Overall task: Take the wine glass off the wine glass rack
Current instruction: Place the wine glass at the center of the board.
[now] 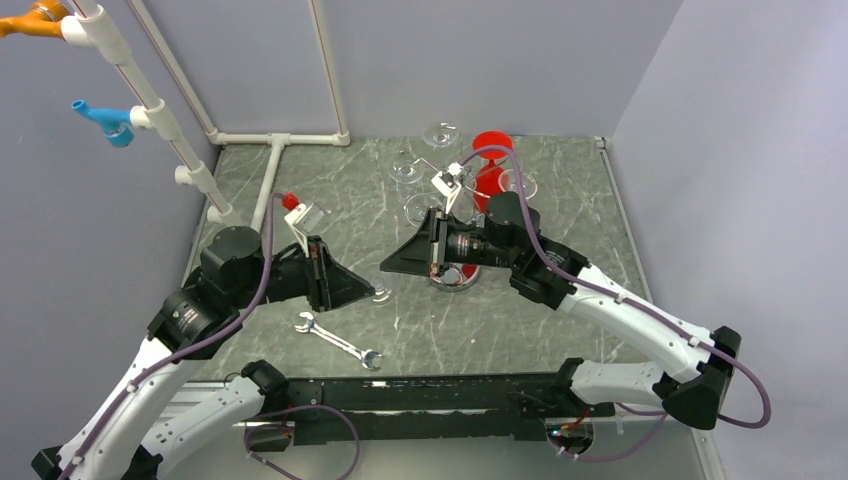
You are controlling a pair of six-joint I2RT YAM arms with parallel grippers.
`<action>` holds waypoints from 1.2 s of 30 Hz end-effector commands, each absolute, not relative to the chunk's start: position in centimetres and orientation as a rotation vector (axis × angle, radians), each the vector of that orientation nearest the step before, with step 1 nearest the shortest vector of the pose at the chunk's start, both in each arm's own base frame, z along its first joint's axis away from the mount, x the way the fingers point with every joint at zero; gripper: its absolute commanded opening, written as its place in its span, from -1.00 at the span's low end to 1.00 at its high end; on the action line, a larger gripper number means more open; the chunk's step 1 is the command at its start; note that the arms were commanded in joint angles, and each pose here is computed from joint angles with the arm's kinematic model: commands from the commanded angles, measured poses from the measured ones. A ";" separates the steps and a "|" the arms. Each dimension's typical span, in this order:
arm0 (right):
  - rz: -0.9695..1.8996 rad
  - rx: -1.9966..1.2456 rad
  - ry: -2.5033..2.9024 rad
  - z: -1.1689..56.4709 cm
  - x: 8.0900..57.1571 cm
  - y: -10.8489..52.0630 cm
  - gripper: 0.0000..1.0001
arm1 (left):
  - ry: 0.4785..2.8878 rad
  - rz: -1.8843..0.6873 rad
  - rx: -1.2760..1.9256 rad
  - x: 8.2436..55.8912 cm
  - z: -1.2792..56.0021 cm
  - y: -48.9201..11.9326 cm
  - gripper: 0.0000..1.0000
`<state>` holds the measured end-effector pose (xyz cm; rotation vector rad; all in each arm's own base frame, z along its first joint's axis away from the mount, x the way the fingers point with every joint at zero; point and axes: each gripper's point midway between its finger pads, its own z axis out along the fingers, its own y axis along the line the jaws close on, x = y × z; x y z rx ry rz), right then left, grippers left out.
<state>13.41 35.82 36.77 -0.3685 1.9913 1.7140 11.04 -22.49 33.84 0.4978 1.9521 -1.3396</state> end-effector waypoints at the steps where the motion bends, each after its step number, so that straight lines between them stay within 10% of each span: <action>1: 1.767 -0.357 1.851 39.6 14.4 37.0 -1.00 | 1.861 -1.269 0.512 11.4 35.6 -21.7 -1.00; 36: 1.527 -0.241 2.019 37.5 17.0 37.0 0.20 | 1.778 -0.988 0.471 14.6 32.5 -19.3 -1.00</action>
